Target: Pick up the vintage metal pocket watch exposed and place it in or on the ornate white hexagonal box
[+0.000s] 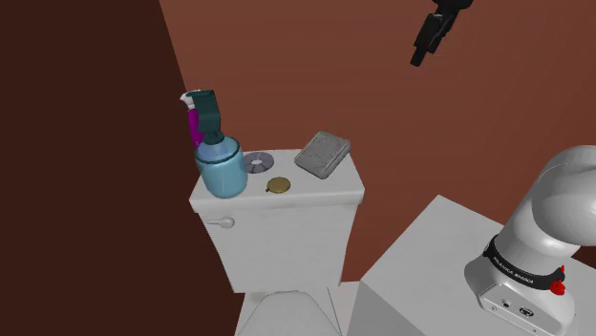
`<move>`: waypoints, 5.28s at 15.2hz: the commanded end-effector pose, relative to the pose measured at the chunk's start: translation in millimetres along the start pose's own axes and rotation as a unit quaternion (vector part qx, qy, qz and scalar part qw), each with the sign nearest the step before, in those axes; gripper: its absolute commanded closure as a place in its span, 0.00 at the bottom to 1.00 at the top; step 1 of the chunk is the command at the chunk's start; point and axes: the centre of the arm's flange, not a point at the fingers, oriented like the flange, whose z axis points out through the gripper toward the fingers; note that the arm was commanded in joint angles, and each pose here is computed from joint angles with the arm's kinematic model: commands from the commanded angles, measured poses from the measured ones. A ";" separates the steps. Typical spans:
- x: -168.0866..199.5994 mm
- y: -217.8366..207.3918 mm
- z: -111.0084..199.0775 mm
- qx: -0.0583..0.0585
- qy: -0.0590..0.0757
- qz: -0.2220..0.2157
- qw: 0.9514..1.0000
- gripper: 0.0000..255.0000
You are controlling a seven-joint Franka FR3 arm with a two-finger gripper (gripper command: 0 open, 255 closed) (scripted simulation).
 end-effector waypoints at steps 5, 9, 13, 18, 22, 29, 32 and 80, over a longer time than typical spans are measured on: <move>25.9 -34.3 32.6 0.004 -0.013 0.007 1.000 0.00; 51.3 -68.4 65.7 0.007 -0.027 0.013 1.000 0.00; 76.3 -102.5 99.2 0.011 -0.040 0.020 0.999 0.00; 106.8 -145.0 141.7 0.016 -0.057 0.028 0.998 0.00; 130.8 -178.9 176.1 0.020 -0.071 0.035 0.997 0.00; 171.5 -238.1 237.2 0.026 -0.094 0.046 0.994 0.00; 188.5 -263.5 263.8 0.029 -0.104 0.051 0.993 0.00; 231.5 -300.4 265.5 0.034 -0.123 0.060 0.990 1.00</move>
